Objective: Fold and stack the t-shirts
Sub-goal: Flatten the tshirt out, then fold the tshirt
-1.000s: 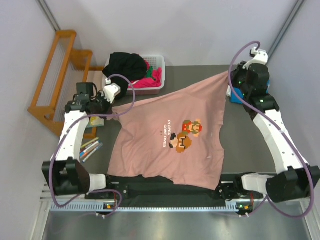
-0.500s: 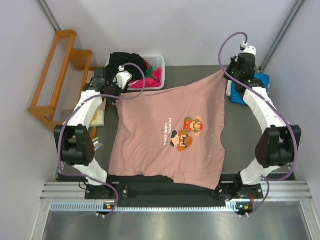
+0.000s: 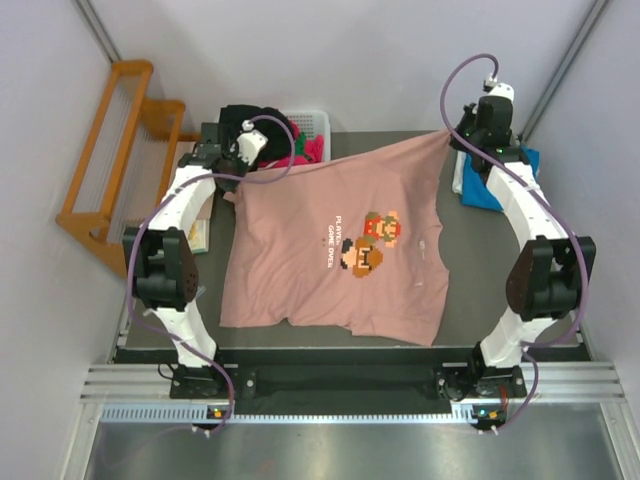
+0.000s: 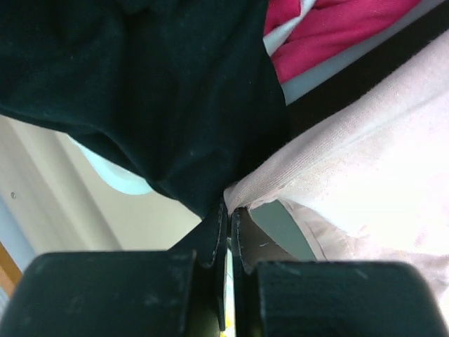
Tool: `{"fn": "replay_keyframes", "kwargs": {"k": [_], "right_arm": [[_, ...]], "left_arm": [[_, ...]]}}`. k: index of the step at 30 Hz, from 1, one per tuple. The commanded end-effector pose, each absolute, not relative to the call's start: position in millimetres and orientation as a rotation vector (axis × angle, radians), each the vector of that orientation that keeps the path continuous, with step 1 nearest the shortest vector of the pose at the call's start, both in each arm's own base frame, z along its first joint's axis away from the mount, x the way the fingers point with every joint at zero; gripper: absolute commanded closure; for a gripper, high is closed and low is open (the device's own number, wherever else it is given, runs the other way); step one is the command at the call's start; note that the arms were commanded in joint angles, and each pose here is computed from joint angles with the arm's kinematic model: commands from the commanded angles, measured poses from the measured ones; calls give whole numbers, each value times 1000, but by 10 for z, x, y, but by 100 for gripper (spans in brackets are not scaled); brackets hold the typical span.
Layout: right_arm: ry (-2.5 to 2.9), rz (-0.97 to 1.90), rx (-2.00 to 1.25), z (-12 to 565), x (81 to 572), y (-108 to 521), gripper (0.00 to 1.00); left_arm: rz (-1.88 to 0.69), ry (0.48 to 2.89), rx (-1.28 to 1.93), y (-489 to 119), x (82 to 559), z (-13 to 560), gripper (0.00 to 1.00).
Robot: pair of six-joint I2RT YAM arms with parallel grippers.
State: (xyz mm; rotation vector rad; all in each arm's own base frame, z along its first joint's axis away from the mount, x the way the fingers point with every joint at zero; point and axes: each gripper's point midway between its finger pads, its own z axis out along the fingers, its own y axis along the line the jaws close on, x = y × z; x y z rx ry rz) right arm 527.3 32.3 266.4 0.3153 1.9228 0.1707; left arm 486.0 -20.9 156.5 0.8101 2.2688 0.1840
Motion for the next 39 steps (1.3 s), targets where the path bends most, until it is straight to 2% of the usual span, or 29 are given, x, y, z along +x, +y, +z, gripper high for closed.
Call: {"fn": "replay_keyframes", "kwargs": {"k": [1, 11, 21, 39], "right_arm": [[1852, 202, 369, 2863, 5117, 212, 100], [1972, 219, 404, 2560, 4449, 414, 100], [2101, 226, 415, 2198, 3878, 555, 100], [2363, 192, 387, 1393, 2781, 645, 100]], "left_arm": [[257, 2218, 765, -160, 4776, 1903, 100], [169, 2215, 902, -373, 4070, 1858, 100], [125, 2311, 965, -323, 3485, 1514, 100], [53, 2298, 966, -382, 3143, 1676, 100]]}}
